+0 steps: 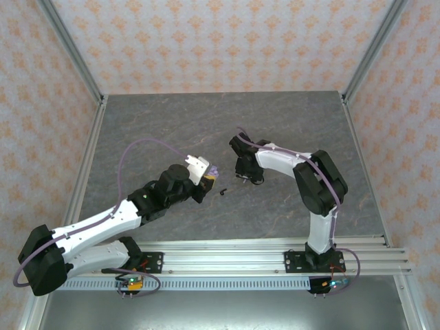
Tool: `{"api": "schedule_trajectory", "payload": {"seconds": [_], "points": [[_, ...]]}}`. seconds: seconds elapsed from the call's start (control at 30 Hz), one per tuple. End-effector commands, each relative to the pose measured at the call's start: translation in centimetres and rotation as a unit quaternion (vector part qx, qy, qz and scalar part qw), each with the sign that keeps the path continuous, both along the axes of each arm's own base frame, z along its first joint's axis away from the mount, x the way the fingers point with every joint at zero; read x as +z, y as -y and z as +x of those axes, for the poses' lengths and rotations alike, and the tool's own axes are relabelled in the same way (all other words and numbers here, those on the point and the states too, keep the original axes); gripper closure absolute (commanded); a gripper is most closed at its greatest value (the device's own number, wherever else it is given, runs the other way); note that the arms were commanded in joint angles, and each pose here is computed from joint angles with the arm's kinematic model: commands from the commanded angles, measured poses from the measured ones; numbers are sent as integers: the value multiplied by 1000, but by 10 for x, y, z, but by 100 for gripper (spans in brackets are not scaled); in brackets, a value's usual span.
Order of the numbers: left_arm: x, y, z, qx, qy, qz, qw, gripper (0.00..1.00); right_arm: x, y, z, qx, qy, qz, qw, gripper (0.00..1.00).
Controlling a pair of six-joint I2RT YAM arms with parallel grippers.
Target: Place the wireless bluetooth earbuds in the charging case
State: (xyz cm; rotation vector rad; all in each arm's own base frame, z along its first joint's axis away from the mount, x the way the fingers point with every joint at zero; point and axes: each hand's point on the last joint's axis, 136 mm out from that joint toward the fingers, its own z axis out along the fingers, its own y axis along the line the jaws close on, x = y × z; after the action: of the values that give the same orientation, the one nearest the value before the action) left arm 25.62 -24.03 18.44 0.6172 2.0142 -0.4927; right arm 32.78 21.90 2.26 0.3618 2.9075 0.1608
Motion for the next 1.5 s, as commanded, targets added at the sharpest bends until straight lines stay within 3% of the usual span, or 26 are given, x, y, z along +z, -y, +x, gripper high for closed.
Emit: {"api": "schedule_trajectory", "payload": {"seconds": [0.0,0.3,0.43,0.63,0.9,1.23,1.47], "points": [[6,1,0,1,10,-11,1000,94,1,-4,5,-8,2,2,1000,68],[4,2,0,1,7,-10,1000,94,-7,-8,2,10,-11,-11,1000,73],[6,1,-1,1,9,-10,1000,94,-5,-5,3,38,-13,-47,998,79],[5,-1,-1,3,9,-6,1000,94,2,4,3,126,-16,-113,985,82],[7,0,-1,2,10,-7,1000,94,0,7,-12,245,-51,-132,959,82],[7,1,0,2,7,-7,1000,94,-6,3,-13,211,-56,-119,969,68],[6,1,-1,2,6,-7,1000,94,-12,6,-17,168,-64,-107,978,71]]}}
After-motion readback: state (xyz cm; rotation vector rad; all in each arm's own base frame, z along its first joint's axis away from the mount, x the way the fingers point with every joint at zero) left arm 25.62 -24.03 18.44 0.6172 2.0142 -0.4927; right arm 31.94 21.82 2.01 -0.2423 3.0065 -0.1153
